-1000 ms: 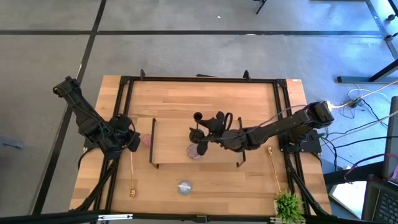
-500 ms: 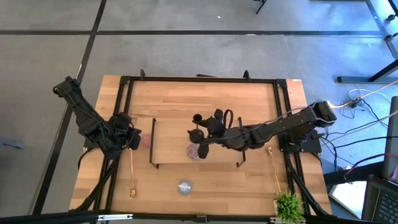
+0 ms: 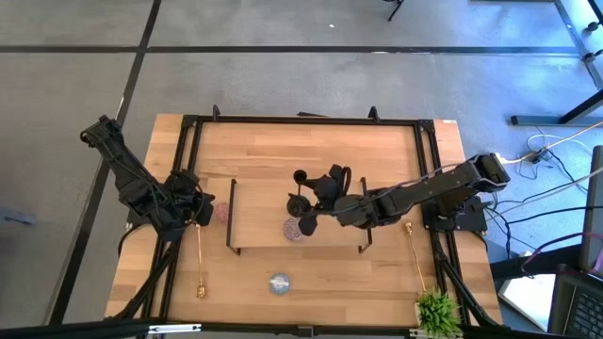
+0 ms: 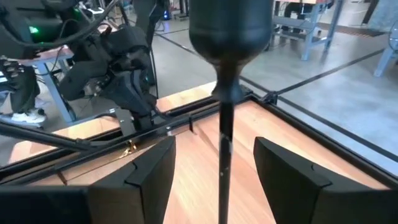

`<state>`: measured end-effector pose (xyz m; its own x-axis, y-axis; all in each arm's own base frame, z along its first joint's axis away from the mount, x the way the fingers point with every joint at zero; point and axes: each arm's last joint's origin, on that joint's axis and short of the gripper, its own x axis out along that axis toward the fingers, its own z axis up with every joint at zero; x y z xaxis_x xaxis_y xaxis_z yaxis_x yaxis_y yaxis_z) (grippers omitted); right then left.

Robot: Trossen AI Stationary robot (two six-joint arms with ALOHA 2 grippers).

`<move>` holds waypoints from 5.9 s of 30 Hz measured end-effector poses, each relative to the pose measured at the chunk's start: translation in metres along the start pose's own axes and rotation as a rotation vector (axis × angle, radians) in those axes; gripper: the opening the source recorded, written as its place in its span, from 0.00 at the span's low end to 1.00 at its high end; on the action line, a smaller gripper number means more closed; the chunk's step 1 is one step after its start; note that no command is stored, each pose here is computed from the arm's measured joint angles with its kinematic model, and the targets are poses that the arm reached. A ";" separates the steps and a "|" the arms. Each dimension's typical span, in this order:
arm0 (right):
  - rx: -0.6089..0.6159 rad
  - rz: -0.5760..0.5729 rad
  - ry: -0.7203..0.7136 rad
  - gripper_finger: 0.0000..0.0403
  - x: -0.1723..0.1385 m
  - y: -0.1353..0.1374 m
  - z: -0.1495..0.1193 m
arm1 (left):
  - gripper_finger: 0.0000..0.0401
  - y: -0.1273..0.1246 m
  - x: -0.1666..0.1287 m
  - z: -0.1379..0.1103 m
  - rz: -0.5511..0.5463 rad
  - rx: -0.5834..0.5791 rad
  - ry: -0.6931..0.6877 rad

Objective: Pick & Place candle stick holders
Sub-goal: Adjust the red scented candle on the shelf, then put the gold candle holder on the shelf

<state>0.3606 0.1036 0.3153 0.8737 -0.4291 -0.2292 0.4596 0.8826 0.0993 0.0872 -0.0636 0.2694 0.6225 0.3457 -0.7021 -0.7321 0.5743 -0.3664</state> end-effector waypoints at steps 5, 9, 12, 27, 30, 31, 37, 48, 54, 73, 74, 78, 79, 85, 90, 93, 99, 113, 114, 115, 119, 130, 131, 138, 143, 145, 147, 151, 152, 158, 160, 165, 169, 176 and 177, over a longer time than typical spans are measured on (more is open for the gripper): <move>-0.029 -0.033 0.026 0.55 0.000 -0.002 -0.004 | 0.00 0.000 0.000 0.000 0.000 0.000 0.000; -0.017 -0.051 0.070 0.55 -0.006 -0.005 -0.006 | 0.00 0.000 0.000 0.000 0.001 0.001 0.000; -0.005 -0.056 0.074 0.55 -0.016 -0.008 -0.001 | 0.00 0.000 0.000 0.000 0.003 0.013 0.000; 0.106 0.173 0.427 0.55 -0.088 -0.027 0.008 | 0.00 -0.023 -0.001 0.000 -0.178 0.122 -0.036; 0.135 0.186 0.487 0.55 -0.101 -0.031 0.007 | 0.00 -0.036 0.000 0.004 -0.258 0.153 -0.049; 0.141 0.188 0.502 0.55 -0.104 -0.031 0.007 | 0.00 -0.040 0.000 0.006 -0.288 0.165 -0.049; 0.140 0.273 0.584 0.55 -0.112 -0.025 0.002 | 0.00 -0.068 0.013 0.022 -0.431 0.276 -0.044; 0.148 0.317 0.641 0.55 -0.114 -0.024 0.001 | 0.00 -0.113 0.091 0.023 -0.376 0.331 0.057; 0.127 0.342 0.642 0.55 -0.118 -0.022 0.001 | 0.00 -0.148 0.093 0.037 -0.407 0.299 0.014; 0.035 0.300 0.572 0.55 -0.128 -0.028 0.004 | 0.00 -0.194 0.055 0.023 -0.178 0.516 0.169; 0.036 0.296 0.563 0.55 -0.128 -0.028 0.005 | 0.00 -0.193 0.056 0.021 -0.169 0.520 0.164; 0.040 0.277 0.527 0.55 -0.127 -0.027 0.006 | 0.00 -0.193 0.067 0.017 -0.129 0.533 0.154; 0.042 0.272 0.519 0.55 -0.127 -0.027 0.007 | 0.00 -0.194 0.071 0.016 -0.119 0.534 0.156; 0.052 0.261 0.491 0.55 -0.126 -0.027 0.008 | 0.00 -0.196 0.090 0.013 -0.081 0.551 0.192; 0.052 0.265 0.491 0.55 -0.127 -0.026 0.008 | 0.00 -0.196 0.093 0.014 -0.080 0.546 0.187; 0.055 0.267 0.491 0.55 -0.127 -0.026 0.008 | 0.00 -0.196 0.093 0.015 -0.076 0.553 0.176; 0.055 0.263 0.487 0.55 -0.127 -0.026 0.008 | 0.00 -0.197 0.097 0.021 -0.092 0.548 0.170; 0.055 0.261 0.485 0.55 -0.127 -0.026 0.008 | 0.00 -0.197 0.101 0.026 -0.113 0.563 0.177; 0.055 0.261 0.485 0.55 -0.127 -0.026 0.008 | 0.00 -0.197 0.101 0.026 -0.112 0.562 0.176; 0.055 0.261 0.485 0.55 -0.127 -0.026 0.008 | 0.00 -0.197 0.102 0.027 -0.110 0.560 0.175; 0.055 0.261 0.485 0.55 -0.127 -0.026 0.008 | 0.00 -0.197 0.103 0.029 -0.106 0.555 0.174; 0.056 0.261 0.485 0.55 -0.127 -0.026 0.008 | 0.00 -0.199 0.104 0.031 -0.130 0.552 0.165; 0.056 0.261 0.484 0.55 -0.127 -0.026 0.008 | 0.00 -0.199 0.104 0.031 -0.130 0.552 0.164; 0.061 0.264 0.480 0.55 -0.127 -0.025 0.009 | 0.00 -0.196 0.102 0.031 -0.115 0.548 0.174; 0.068 0.269 0.474 0.55 -0.126 -0.025 0.009 | 0.00 -0.190 0.083 0.042 -0.077 0.505 0.105; 0.069 0.270 0.473 0.55 -0.126 -0.024 0.010 | 0.00 -0.187 0.072 0.050 -0.085 0.474 0.058; 0.071 0.274 0.468 0.55 -0.126 -0.024 0.010 | 0.00 -0.183 0.062 0.058 -0.095 0.437 0.015; 0.067 0.285 0.455 0.55 -0.126 -0.023 0.011 | 0.00 -0.175 0.041 0.071 -0.137 0.368 -0.029; 0.066 0.287 0.452 0.55 -0.126 -0.023 0.012 | 0.00 -0.173 0.036 0.074 -0.152 0.348 -0.031; 0.063 0.289 0.451 0.55 -0.126 -0.023 0.012 | 0.00 -0.153 0.011 0.084 -0.191 0.308 0.025; 0.065 0.290 0.449 0.55 -0.126 -0.022 0.012 | 0.00 -0.144 0.005 0.084 -0.181 0.301 0.074; 0.065 0.289 0.449 0.55 -0.126 -0.023 0.012 | 0.00 -0.127 -0.008 0.078 -0.156 0.288 0.224; 0.065 0.287 0.447 0.55 -0.126 -0.023 0.012 | 0.00 -0.119 -0.014 0.068 -0.110 0.293 0.331; 0.060 0.276 0.437 0.55 -0.125 -0.023 0.012 | 0.00 -0.115 -0.025 0.050 -0.079 0.295 0.462; 0.056 0.277 0.437 0.55 -0.126 -0.023 0.012 | 0.00 -0.114 -0.027 0.047 -0.078 0.288 0.474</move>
<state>0.2423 0.1350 0.3534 0.8212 -0.0504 -0.5684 0.2392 0.9347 0.2628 0.1670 -0.1039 0.3591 0.4304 -0.0397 -0.9017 -0.5420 0.7875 -0.2934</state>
